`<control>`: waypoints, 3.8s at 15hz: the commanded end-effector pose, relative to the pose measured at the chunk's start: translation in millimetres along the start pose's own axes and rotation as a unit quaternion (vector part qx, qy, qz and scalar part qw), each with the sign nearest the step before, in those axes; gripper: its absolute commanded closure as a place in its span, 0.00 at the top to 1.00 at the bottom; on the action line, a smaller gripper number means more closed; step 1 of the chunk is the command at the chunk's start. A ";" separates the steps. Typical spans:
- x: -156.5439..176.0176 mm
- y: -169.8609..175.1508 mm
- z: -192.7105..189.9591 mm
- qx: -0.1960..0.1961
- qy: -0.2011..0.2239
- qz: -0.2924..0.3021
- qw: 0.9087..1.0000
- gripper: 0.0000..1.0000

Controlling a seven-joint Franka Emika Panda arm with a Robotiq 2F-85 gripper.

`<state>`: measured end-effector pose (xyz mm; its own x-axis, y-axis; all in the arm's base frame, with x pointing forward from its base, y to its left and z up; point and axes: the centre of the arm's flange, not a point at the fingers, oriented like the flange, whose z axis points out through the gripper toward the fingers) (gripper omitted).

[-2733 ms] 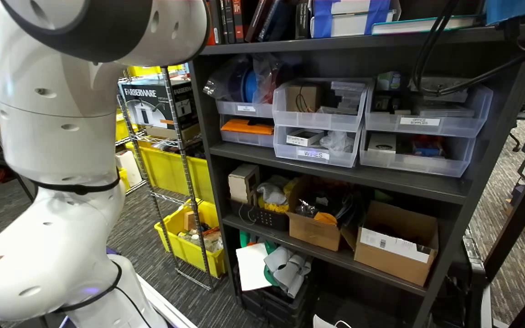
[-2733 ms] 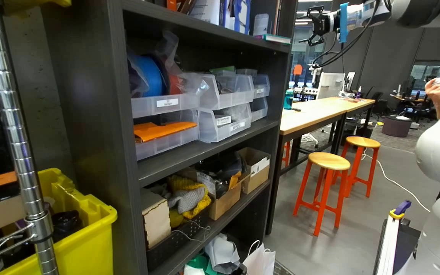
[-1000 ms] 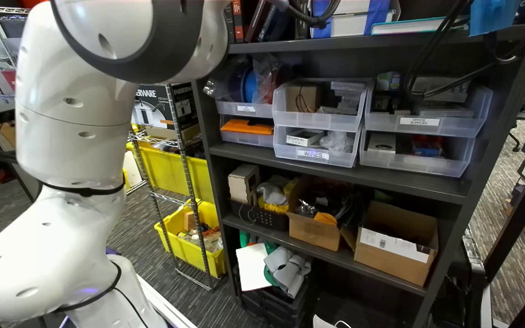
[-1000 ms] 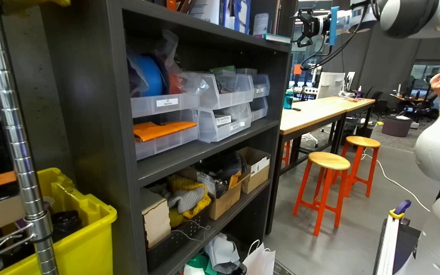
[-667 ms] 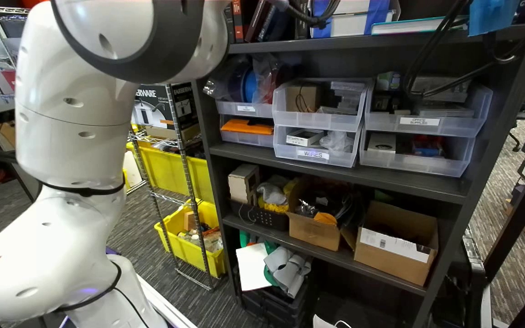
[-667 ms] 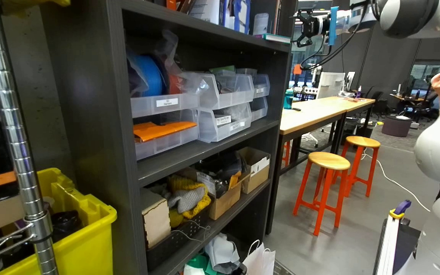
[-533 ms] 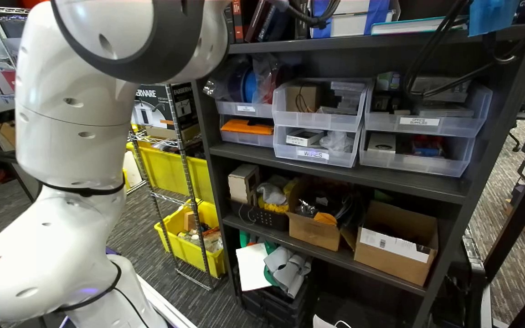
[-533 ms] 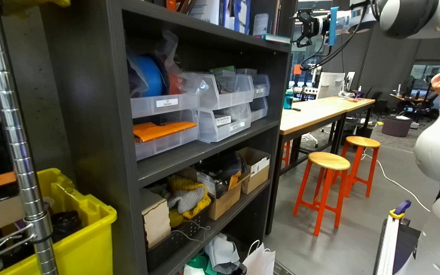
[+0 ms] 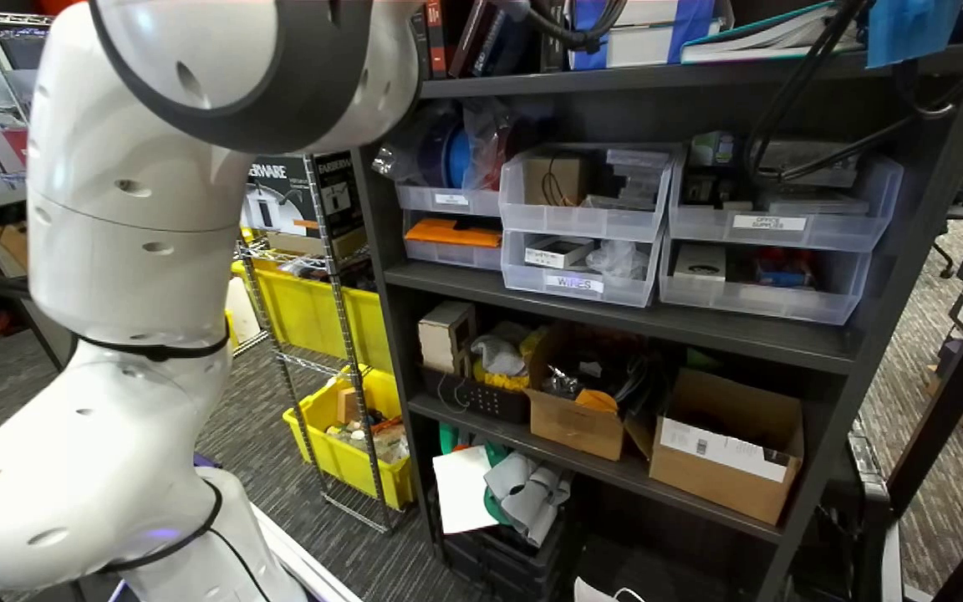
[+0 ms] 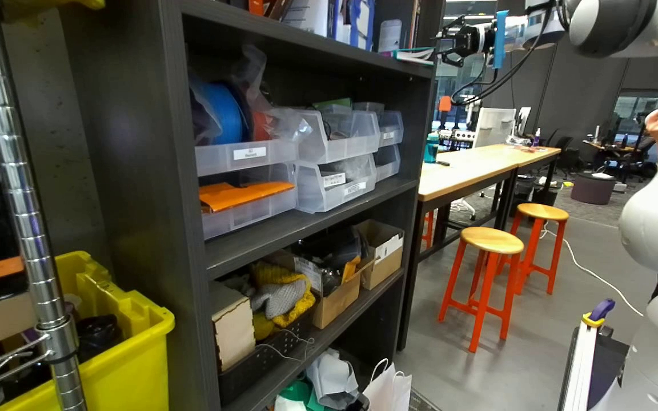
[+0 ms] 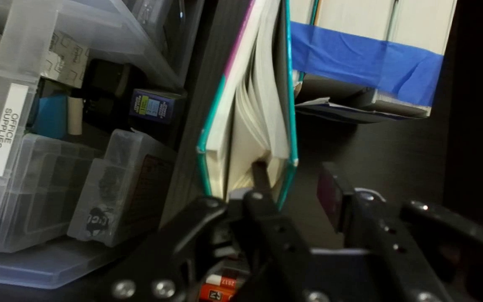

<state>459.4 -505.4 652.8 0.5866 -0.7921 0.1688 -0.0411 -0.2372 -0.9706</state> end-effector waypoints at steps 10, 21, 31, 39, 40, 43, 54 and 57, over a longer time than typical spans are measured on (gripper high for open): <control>-6.2 -19.5 4.5 -0.039 0.005 -0.015 0.999 0.03; -5.6 -34.6 16.7 -0.104 0.015 -0.043 0.994 0.03; -17.0 -53.6 36.7 -0.161 0.016 -0.070 0.984 0.03; -25.9 -71.4 46.4 -0.201 0.022 -0.097 0.975 0.03; -27.1 -73.9 47.7 -0.205 0.022 -0.100 0.973 0.03; -29.6 -78.8 53.1 -0.223 0.023 -0.108 0.968 0.03; -41.2 -96.9 80.8 -0.275 0.021 -0.149 0.950 0.03; -44.7 -92.8 93.2 -0.299 0.019 -0.156 0.941 0.03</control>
<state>485.8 -440.8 733.8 0.5716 -0.6803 0.4587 -0.3435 -0.7061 -0.6192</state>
